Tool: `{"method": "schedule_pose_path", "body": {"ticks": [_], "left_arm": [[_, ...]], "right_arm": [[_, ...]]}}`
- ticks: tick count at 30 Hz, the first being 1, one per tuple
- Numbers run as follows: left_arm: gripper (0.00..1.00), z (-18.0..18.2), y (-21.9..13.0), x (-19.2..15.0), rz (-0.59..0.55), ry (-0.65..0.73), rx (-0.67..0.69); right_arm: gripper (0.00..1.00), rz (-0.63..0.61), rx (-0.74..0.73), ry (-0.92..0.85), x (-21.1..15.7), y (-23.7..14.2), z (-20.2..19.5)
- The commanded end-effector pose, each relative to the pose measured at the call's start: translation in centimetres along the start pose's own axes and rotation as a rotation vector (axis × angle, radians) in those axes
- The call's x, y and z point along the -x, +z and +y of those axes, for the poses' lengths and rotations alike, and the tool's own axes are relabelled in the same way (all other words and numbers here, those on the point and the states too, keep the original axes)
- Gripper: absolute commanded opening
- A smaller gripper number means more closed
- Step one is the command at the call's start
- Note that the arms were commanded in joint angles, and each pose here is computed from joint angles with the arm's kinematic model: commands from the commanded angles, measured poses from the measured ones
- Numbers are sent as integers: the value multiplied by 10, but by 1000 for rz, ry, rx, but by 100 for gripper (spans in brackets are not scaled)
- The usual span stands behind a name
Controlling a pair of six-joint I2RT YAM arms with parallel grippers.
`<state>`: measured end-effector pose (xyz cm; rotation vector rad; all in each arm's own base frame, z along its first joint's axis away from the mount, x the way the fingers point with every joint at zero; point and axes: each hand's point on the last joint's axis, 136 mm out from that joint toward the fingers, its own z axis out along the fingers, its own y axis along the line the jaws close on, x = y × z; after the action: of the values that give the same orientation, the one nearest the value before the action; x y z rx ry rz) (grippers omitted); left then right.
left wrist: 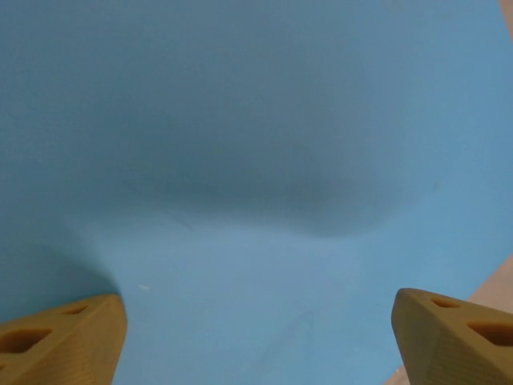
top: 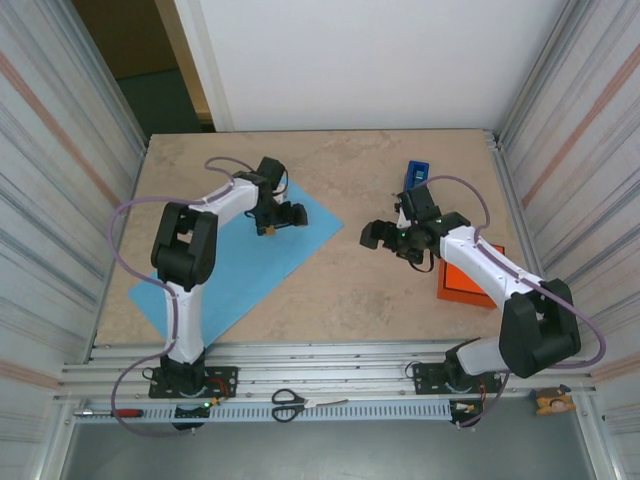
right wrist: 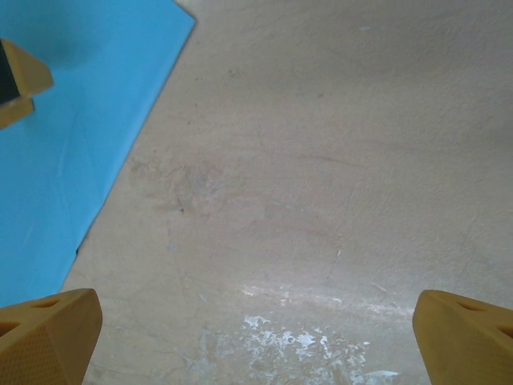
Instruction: Wrap the gift box in paper
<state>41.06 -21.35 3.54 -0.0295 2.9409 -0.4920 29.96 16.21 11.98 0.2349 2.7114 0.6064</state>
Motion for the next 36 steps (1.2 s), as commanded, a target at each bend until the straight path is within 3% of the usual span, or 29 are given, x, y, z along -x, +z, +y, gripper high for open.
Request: {"method": "schedule_pose_path", "body": {"ticks": [1,7,12,16,20,23,30,36], "left_arm": [[86,-14,12,-37,108,126,14],[86,-61,15,-102,204,423,-59],[86,-111,14,-168,288,688,-152],[87,-144,-9,-180,204,774,-167],[88,-153,-58,-147,5,634,-212],[88,-122,-82,-126,-106,454,-210],[86,11,-85,-118,-145,-3,-158],[86,51,-77,-119,-124,-94,-126]], "right_arm": [[98,-111,-35,29,18,-23,-11],[98,-228,-19,158,31,-53,-42],[98,-244,60,210,30,-64,-49],[98,-169,191,206,20,-57,-29],[100,-96,229,240,10,-38,-24],[95,-39,262,210,0,-23,-6],[82,160,255,84,-43,33,50],[74,249,153,88,-56,74,49]]}}
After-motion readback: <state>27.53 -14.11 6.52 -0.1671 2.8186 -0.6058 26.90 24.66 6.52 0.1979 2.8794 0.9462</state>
